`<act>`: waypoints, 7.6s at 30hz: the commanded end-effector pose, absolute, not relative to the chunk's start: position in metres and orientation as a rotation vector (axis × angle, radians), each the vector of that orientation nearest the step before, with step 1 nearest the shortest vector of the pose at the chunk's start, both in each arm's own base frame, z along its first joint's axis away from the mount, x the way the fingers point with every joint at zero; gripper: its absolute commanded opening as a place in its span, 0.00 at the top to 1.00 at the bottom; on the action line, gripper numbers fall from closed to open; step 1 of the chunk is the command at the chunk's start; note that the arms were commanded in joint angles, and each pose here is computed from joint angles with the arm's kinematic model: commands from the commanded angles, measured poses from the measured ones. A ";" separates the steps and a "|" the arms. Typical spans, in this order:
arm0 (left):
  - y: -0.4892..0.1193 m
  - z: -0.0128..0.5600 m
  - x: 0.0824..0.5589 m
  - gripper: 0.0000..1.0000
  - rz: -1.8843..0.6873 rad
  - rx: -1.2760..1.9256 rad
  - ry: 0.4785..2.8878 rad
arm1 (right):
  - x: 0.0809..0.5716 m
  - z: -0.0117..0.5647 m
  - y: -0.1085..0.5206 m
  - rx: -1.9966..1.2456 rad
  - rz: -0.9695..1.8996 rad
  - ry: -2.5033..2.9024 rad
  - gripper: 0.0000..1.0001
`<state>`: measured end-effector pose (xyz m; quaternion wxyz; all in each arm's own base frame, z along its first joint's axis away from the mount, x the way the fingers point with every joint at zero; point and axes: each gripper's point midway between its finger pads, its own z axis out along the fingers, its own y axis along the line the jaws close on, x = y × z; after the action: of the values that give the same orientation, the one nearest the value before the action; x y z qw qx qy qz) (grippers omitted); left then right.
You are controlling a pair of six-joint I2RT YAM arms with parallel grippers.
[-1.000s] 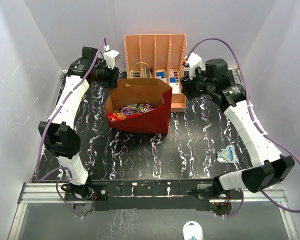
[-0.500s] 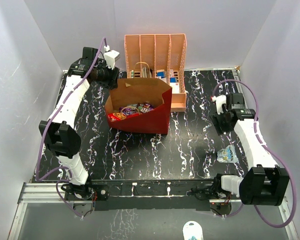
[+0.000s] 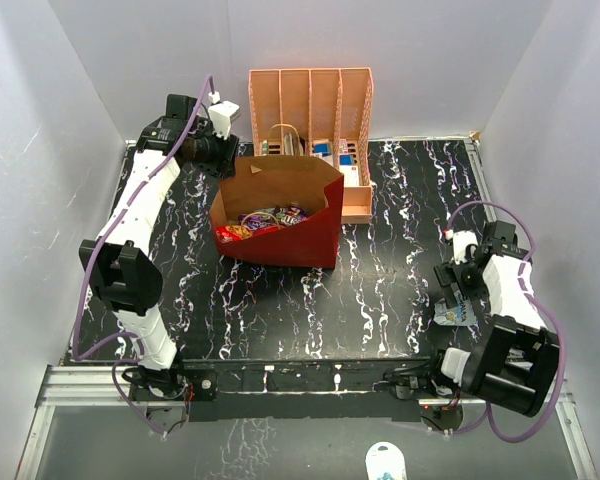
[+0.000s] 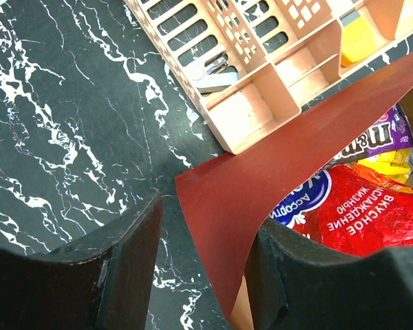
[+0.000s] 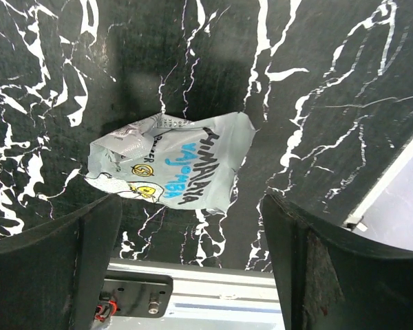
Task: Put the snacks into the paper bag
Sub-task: Pick up the snack from the center of the board, then place the snack in the paper bag, then reset both arms
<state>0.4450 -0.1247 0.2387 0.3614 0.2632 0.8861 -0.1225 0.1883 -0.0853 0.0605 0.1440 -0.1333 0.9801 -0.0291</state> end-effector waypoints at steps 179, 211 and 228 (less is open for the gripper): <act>0.024 0.356 0.395 0.01 0.044 0.075 1.717 | 0.384 0.361 0.013 -0.260 -0.060 1.723 0.01; 0.008 0.369 0.348 0.02 -0.033 0.114 1.715 | 0.339 0.401 0.019 -0.235 0.042 1.658 0.02; 0.019 0.352 0.345 0.02 0.035 0.105 1.766 | 0.344 0.384 0.020 -0.238 0.054 1.693 0.02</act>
<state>0.3496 0.0141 0.3417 0.6228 0.0573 0.7802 0.0063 0.3417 0.0190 0.3687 0.6334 -0.1086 0.7658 0.0223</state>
